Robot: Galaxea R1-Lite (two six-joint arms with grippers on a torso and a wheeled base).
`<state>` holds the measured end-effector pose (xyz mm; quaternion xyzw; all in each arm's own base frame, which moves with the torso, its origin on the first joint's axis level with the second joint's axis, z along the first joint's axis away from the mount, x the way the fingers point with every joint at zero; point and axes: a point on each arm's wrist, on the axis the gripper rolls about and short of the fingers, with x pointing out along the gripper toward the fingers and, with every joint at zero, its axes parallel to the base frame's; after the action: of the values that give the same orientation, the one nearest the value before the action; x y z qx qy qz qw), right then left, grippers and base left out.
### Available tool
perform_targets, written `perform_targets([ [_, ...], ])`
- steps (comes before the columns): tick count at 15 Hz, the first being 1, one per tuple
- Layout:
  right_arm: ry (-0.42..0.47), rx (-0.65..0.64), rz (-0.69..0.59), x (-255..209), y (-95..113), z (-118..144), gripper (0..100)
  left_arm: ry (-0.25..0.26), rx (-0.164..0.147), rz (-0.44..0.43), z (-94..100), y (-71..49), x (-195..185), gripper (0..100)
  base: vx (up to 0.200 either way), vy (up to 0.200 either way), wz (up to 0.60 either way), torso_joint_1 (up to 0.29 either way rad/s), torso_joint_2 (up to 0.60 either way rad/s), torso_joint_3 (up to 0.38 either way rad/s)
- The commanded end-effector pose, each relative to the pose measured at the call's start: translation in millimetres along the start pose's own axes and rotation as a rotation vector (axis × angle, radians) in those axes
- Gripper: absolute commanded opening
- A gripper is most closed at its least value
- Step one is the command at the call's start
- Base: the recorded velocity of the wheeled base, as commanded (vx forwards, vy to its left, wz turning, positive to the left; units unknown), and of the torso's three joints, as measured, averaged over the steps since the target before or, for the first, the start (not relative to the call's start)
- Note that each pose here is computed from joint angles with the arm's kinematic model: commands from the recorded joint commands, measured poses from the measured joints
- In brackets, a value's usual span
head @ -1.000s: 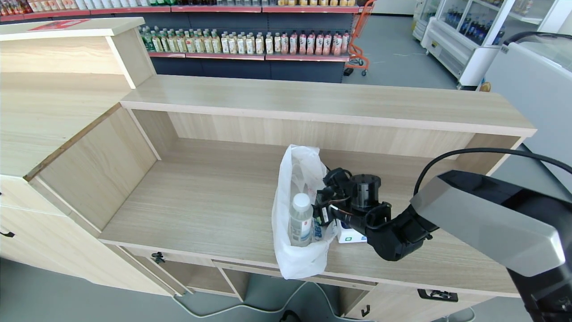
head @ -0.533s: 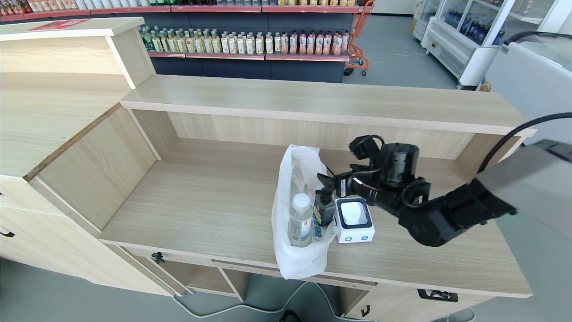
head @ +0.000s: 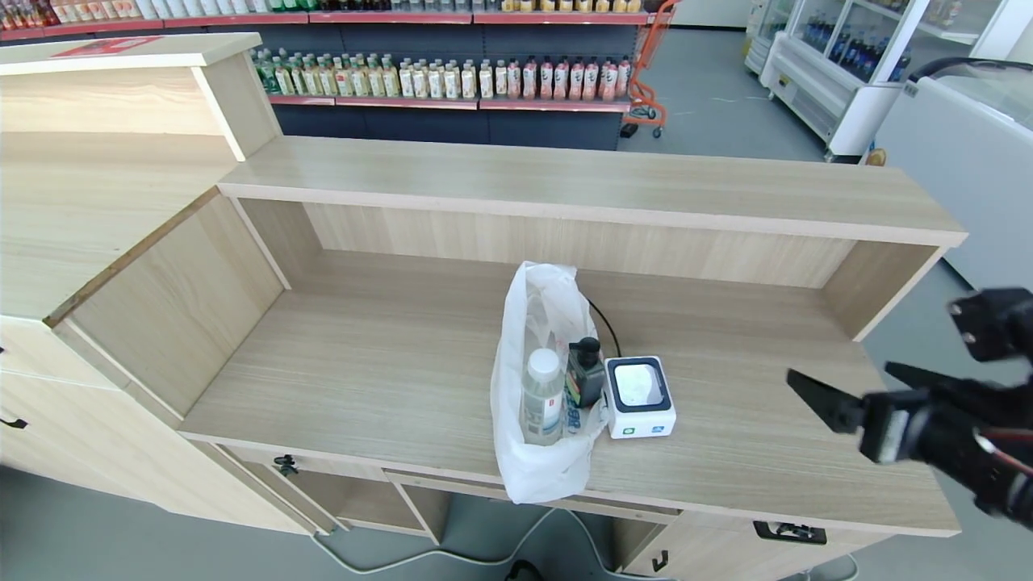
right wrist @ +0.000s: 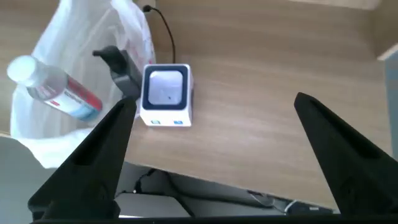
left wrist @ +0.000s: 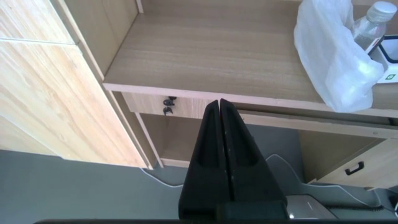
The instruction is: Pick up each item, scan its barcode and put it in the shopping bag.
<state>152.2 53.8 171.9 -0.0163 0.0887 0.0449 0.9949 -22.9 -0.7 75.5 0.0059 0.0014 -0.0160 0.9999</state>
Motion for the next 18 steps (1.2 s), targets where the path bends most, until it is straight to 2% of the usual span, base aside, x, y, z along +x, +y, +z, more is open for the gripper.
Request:
perform_targets([
  [1, -0.05, 0.01, -0.1, -97, -34, -68, 100, 0.0, 0.0, 0.0, -0.1, 0.0, 0, 0, 0.0, 0.0, 0.0, 0.0, 0.0, 0.0],
  [2, -0.031, 0.005, -0.098, -109, -37, -78, 100, 0.002, 0.0, 0.001, -0.1, 0.0, 0, 0, 0.0, 0.0, 0.0, 0.0, 0.0, 0.0],
  [5, -0.096, -0.006, -0.124, -126, -42, -86, 100, 0.0, 0.0, 0.0, -0.1, 0.0, 0, 0, 0.0, 0.0, 0.0, 0.0, 0.0, 0.0],
  [7, -0.123, 0.003, -0.09, -138, -40, -97, 100, 0.0, 0.0, 0.001, -0.1, 0.0, 0, 0, 0.0, 0.0, 0.0, 0.0, 0.0, 0.0],
  [10, -0.086, 0.013, -0.09, -152, -38, -124, 100, 0.0, 0.0, 0.0, -0.1, 0.0, 0, 0, 0.0, 0.0, 0.0, 0.0, 0.0, 0.0],
  [16, -0.099, 0.013, -0.084, -153, -38, -124, 100, 0.0, 0.0, 0.0, -0.1, 0.0, 0, 0, 0.0, 0.0, 0.0, 0.0, 0.0, 0.0],
  [18, -0.13, 0.019, -0.116, -156, -37, -125, 100, 0.0, 0.0, 0.001, -0.1, 0.0, 0, 0, 0.0, 0.0, 0.0, 0.0, 0.0, 0.0],
])
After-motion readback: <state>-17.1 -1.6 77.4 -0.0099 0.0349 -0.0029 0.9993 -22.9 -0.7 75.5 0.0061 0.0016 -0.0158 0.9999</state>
